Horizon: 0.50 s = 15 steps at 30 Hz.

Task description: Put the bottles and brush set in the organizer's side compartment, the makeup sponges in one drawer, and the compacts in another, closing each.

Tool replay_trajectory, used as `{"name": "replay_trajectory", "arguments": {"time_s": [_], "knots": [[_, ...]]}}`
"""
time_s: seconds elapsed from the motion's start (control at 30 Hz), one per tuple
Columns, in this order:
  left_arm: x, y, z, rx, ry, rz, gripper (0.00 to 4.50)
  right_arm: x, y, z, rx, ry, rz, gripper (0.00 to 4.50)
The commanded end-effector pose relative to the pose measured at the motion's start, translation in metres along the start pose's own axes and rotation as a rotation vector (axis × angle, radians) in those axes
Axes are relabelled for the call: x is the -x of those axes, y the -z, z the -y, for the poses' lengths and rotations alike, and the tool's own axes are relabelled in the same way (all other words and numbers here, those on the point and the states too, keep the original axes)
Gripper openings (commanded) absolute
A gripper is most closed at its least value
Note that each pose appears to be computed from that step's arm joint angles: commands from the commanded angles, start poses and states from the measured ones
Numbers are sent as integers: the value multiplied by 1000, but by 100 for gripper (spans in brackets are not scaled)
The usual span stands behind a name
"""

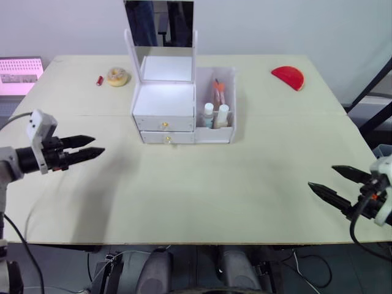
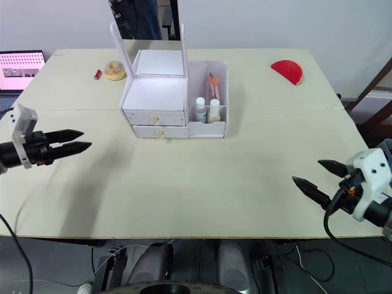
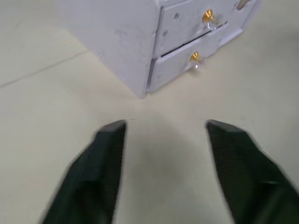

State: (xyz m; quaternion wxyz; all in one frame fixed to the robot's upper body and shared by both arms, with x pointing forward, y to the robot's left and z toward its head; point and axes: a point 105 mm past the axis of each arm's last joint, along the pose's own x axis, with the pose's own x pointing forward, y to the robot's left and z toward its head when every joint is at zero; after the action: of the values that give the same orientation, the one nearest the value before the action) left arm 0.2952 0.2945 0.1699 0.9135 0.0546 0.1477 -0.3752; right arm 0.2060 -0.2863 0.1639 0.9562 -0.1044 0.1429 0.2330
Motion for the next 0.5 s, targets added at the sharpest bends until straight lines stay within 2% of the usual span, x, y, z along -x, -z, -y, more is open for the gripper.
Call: {"name": "replay_trajectory", "arguments": {"time_s": [0.03, 0.27, 0.5], "knots": [[16, -20, -2, -81, -45, 45, 445, 10, -4, 4, 44, 1, 24, 450], [29, -17, -2, -104, -96, 30, 445, 11, -4, 11, 58, -12, 38, 450], [32, -21, -2, -105, -127, 75, 445, 10, -5, 11, 47, -33, 43, 450]]}}
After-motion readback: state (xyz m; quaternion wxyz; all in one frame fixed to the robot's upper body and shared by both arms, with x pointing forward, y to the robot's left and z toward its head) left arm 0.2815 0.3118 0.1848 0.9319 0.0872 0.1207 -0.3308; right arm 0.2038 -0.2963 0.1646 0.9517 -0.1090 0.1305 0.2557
